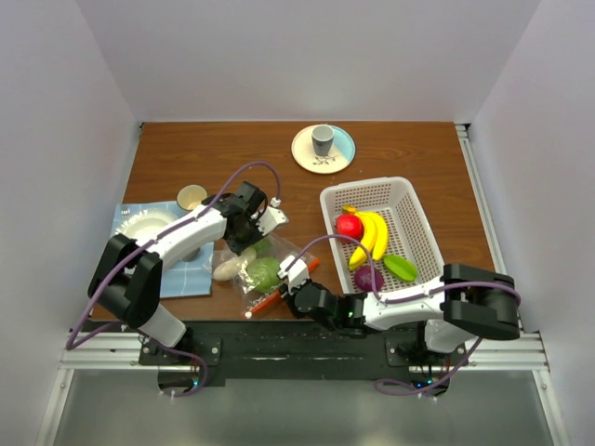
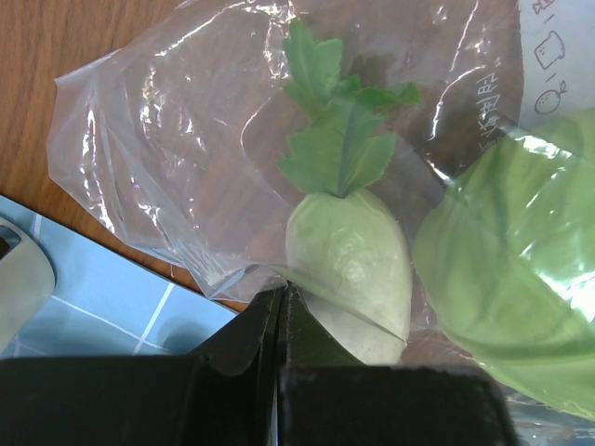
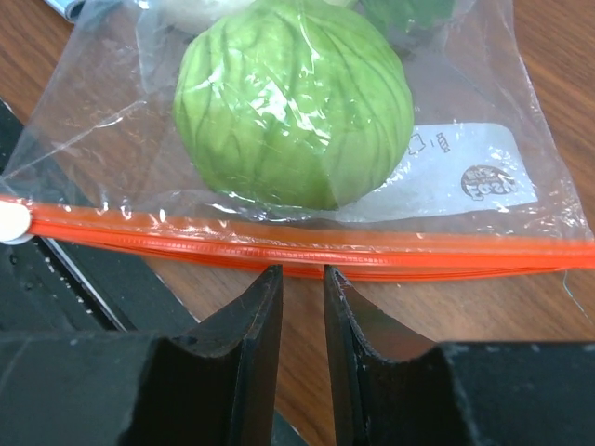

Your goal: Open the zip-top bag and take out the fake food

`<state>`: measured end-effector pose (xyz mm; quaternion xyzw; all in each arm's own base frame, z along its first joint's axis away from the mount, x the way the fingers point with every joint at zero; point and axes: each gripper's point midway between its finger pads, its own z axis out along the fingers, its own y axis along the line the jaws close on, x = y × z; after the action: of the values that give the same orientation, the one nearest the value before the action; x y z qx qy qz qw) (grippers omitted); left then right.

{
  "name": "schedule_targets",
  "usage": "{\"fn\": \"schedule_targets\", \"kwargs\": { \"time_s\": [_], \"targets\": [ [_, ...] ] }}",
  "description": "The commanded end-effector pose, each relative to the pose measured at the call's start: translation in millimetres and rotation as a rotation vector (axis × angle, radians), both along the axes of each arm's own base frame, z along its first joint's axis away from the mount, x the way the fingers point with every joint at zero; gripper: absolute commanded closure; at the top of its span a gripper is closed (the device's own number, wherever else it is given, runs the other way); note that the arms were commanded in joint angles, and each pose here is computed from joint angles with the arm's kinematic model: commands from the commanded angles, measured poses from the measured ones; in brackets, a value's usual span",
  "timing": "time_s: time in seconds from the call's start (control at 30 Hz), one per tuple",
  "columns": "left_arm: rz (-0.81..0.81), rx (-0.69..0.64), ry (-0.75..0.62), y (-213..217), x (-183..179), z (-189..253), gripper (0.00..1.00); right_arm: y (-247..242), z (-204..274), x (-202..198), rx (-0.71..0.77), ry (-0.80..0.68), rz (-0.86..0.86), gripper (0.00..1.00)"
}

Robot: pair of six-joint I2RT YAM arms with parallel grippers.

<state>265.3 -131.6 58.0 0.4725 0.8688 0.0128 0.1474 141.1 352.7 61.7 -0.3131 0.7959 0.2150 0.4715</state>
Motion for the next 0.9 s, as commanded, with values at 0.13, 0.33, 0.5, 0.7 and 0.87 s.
{"fn": "schedule_targets", "kwargs": {
  "time_s": [0.13, 0.33, 0.5, 0.7, 0.87],
  "targets": [
    [-0.014, -0.004, -0.027, -1, 3, 9, 1.00, 25, 10, 19, 0.069, -0.021, -0.056, 0.68],
    [-0.014, -0.001, -0.018, 1, 0, 6, 1.00, 39, 16, 24, 0.116, -0.031, -0.062, 0.28],
    [-0.011, -0.023, -0.009, -4, 0, 7, 1.00, 52, 28, 29, 0.140, -0.068, -0.057, 0.08],
    [-0.033, -0.093, 0.095, -23, -23, -8, 1.00, 67, 27, 35, 0.132, -0.097, -0.046, 0.01],
    [-0.058, -0.098, 0.190, -27, -49, -32, 1.00, 78, 15, 39, 0.115, -0.085, -0.051, 0.01]
  ]
}}
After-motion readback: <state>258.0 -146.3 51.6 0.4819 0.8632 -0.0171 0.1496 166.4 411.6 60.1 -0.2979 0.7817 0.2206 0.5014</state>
